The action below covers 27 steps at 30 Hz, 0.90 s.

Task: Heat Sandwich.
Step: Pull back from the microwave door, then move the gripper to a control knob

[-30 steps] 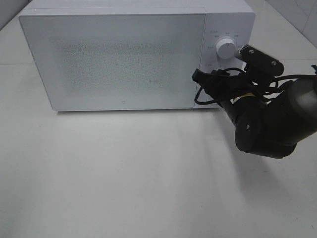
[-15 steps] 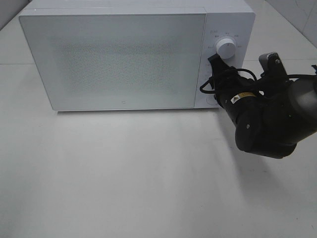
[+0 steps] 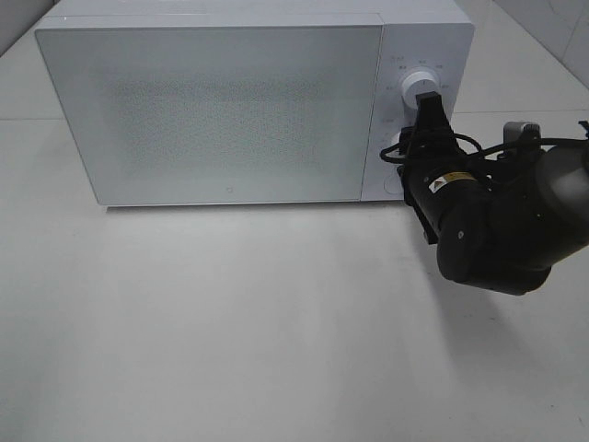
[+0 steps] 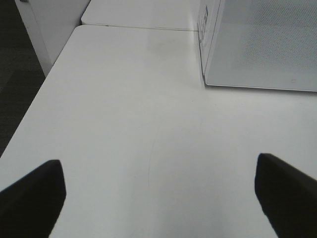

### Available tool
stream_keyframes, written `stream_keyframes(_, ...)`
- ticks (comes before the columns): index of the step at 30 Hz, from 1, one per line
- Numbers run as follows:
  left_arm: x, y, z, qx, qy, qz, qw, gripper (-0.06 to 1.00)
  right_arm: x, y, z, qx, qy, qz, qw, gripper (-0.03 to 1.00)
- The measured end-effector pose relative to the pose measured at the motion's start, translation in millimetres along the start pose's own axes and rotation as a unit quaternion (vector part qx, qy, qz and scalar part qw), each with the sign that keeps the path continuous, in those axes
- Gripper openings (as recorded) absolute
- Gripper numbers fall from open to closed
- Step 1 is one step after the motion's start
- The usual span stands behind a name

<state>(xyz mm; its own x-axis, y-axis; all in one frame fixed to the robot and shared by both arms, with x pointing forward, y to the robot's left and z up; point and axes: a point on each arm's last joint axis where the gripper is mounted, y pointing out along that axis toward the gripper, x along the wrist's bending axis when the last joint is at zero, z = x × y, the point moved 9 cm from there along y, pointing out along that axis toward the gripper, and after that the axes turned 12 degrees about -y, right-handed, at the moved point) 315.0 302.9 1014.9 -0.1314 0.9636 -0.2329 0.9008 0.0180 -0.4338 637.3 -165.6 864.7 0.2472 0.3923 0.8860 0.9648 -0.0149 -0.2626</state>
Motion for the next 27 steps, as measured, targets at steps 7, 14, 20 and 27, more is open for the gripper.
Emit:
stream_keyframes(7,0.0,0.0,0.0,0.0,0.0,0.0,1.0,0.97,-0.5,-0.2,-0.3,-0.001,0.101,0.001,0.995,0.44)
stream_keyframes(14,0.0,0.0,0.0,0.0,0.0,0.0,1.0,0.97,-1.0,-0.2,-0.5,-0.001,0.15,0.001,0.989,0.44)
stream_keyframes(20,0.0,0.0,0.0,0.0,0.0,0.0,1.0,0.97,-0.9,-0.2,-0.6,-0.002,0.155,0.001,0.988,0.44)
stream_keyframes(27,0.0,0.0,0.0,0.0,0.0,0.0,1.0,0.97,-0.9,-0.2,-0.6,-0.002,0.155,0.001,0.988,0.44)
